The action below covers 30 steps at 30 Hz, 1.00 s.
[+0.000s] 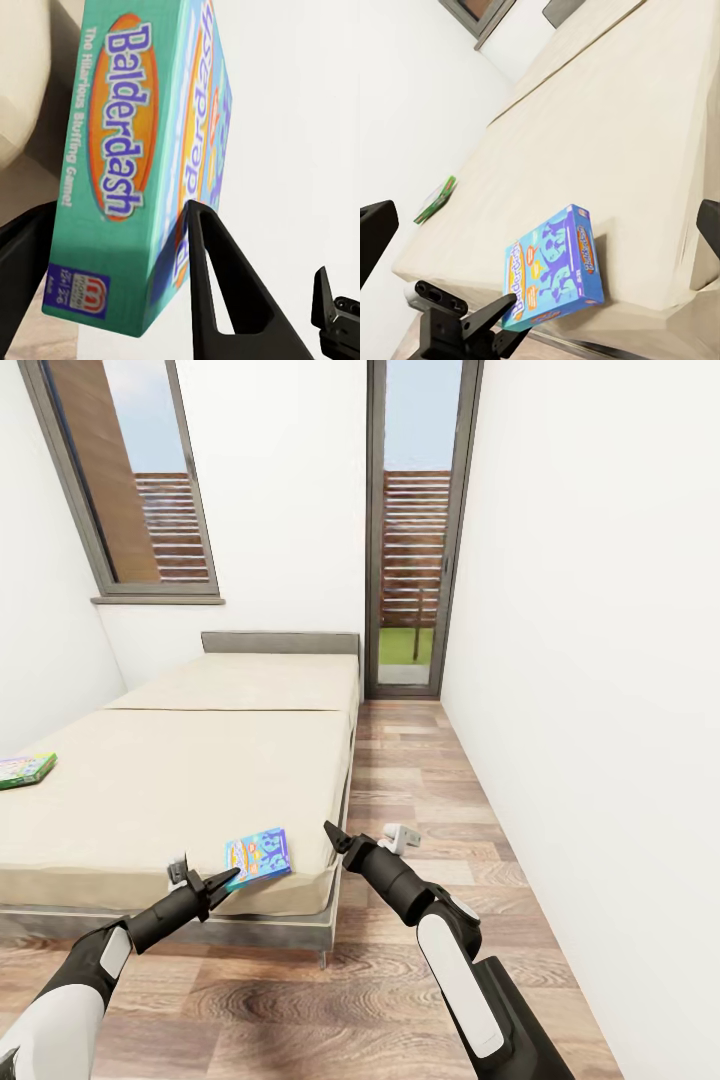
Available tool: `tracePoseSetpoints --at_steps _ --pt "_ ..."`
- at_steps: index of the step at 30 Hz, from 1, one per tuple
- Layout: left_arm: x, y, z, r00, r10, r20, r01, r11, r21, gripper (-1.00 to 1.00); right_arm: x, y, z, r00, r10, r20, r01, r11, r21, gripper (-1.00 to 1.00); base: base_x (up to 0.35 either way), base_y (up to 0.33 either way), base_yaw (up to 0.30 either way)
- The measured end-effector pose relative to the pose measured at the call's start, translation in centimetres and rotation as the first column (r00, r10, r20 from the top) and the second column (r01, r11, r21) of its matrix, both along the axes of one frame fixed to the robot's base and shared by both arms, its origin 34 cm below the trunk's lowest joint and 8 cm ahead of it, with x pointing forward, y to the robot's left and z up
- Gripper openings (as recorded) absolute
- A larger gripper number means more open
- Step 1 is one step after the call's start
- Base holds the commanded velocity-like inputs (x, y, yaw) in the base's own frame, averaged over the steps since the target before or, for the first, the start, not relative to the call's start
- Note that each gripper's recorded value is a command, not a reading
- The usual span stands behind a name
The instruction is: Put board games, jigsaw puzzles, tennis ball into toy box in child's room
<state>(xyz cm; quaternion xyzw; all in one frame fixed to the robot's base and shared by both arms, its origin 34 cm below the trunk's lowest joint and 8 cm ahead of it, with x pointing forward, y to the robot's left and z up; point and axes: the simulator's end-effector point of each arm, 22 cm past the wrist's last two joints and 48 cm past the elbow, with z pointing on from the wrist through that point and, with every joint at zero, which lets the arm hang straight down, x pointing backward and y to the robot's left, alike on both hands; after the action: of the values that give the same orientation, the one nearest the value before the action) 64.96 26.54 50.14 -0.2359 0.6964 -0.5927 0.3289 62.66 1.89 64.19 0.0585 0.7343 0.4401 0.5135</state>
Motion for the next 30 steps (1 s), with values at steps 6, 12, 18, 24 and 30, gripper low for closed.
tracePoseSetpoints --at_steps 6,12,18,24,30 --pt "0.0 0.0 0.4 1.0 -0.002 0.007 0.002 1.0 0.007 -1.0 -0.1 0.0 0.5 1.0 0.0 0.008 0.0 1.0 0.0 1.0 0.0 0.0 0.0" --pt "0.0 0.0 1.9 0.999 -0.003 0.033 0.002 1.0 0.009 -1.0 -0.5 0.0 1.8 1.0 0.0 0.031 0.0 1.0 0.0 1.0 0.0 0.0 0.0" --pt "0.4 0.0 3.2 0.999 -0.003 0.033 0.002 1.0 0.01 -1.0 -0.1 0.0 3.1 1.0 -0.001 0.03 0.001 1.0 0.0 1.0 0.0 0.0 0.0" --pt "0.7 0.1 4.6 0.999 -0.002 0.033 0.001 1.0 0.011 -1.0 0.3 -0.1 4.4 1.0 -0.002 0.028 0.002 1.0 -0.001 1.0 0.0 0.0 0.0" --pt "1.1 0.3 5.9 0.999 0.0 0.033 0.0 1.0 0.014 -1.0 0.8 -0.2 5.8 0.999 -0.008 0.034 0.008 1.0 0.003 1.0 0.0 0.0 0.0"
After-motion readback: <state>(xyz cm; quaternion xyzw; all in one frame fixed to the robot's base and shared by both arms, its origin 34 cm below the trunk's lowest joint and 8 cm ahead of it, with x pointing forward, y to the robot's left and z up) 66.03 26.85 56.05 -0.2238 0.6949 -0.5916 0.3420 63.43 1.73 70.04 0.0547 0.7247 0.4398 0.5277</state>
